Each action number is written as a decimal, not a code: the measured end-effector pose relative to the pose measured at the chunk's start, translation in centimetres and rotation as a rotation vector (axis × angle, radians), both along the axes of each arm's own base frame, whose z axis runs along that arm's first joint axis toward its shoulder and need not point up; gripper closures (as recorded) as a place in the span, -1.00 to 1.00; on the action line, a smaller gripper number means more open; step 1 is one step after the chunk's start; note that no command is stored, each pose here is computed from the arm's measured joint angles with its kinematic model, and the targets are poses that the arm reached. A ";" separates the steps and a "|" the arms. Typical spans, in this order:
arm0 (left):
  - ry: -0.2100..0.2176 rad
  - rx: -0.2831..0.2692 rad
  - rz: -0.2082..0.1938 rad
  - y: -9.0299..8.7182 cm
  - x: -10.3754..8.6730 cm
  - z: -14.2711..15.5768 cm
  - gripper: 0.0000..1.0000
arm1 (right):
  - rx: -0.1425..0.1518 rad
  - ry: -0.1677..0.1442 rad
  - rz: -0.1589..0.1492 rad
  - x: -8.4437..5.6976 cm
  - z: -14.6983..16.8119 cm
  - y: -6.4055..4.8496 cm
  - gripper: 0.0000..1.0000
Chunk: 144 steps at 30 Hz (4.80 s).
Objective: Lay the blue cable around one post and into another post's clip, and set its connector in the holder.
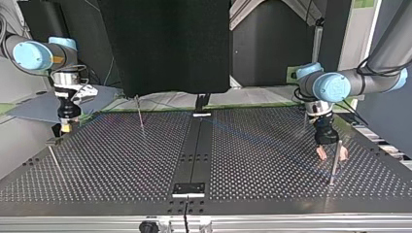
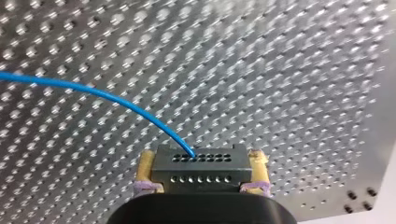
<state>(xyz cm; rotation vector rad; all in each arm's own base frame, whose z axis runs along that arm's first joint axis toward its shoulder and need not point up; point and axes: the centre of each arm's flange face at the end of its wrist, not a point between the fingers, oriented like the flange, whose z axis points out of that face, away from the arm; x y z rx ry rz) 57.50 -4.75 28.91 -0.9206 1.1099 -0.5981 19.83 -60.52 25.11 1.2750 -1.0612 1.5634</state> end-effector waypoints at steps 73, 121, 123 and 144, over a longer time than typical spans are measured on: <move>0.028 0.028 -0.015 -1.6 -0.3 -0.2 -1.00 | 0.073 0.032 0.082 -8.6 4.0 -4.5 1.00; 0.030 0.028 -0.005 -1.3 -0.3 -0.2 -1.00 | 0.131 0.153 0.058 -5.8 2.0 -5.4 1.00; 0.030 0.028 -0.003 -1.3 -0.3 -0.2 -1.00 | 0.122 0.154 0.053 -5.9 2.4 -5.2 1.00; 0.030 0.028 -0.002 -1.2 -0.3 -0.2 -1.00 | 0.092 0.066 0.089 -6.3 2.3 -5.6 1.00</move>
